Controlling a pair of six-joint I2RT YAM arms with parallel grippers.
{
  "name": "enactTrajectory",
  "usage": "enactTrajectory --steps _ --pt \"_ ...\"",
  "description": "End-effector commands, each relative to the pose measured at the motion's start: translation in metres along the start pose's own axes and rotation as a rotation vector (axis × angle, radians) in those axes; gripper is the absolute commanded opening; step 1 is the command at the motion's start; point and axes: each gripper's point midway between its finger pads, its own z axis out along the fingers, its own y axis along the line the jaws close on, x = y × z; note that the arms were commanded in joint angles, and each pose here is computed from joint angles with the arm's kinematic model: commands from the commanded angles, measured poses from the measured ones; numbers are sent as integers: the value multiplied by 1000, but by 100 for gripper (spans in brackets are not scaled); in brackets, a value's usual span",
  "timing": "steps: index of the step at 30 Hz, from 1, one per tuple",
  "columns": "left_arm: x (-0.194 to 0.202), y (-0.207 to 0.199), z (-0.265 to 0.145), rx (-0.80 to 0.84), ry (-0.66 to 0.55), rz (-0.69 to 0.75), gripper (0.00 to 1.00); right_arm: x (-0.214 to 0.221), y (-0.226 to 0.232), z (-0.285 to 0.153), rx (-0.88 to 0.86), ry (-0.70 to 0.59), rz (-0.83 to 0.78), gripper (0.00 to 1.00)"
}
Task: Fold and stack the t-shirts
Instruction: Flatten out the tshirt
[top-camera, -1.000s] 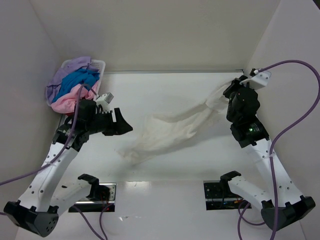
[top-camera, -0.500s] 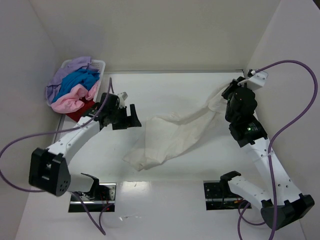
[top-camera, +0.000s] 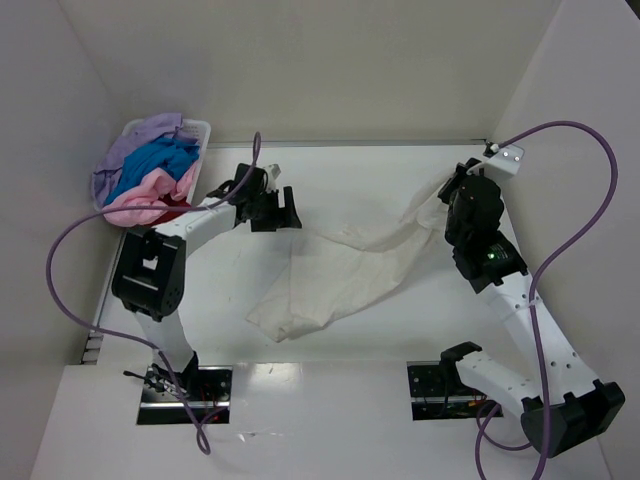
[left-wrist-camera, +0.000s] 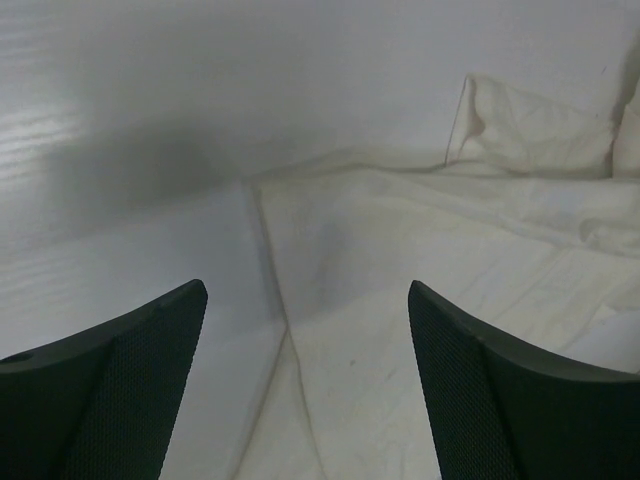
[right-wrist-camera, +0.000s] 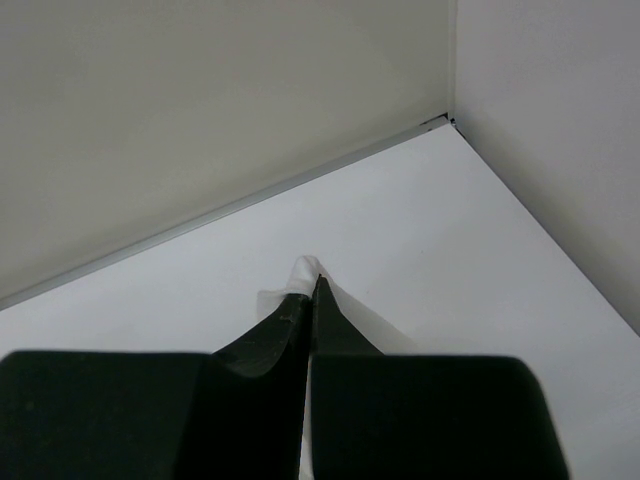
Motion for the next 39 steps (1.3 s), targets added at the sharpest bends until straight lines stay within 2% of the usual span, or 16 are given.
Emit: enactTrajectory --steps 1,10,16,24,30,35,39 --pt "-15 -5 22 37 -23 39 89 -12 1 2 6 -46 47 0" --pt "-7 3 50 43 25 17 81 -8 -4 5 26 -44 33 0" --pt "-10 -1 58 74 28 20 68 -4 -5 6 28 -37 27 0" --pt "-10 -9 64 104 42 28 66 -6 -4 6 26 -44 33 0" --pt "5 -8 76 112 97 49 66 -8 -5 6 32 -53 39 0" --pt "8 -11 78 113 110 53 49 -8 -5 6 32 -53 39 0" --pt "8 -11 76 109 120 59 29 -8 -5 6 32 -53 39 0"
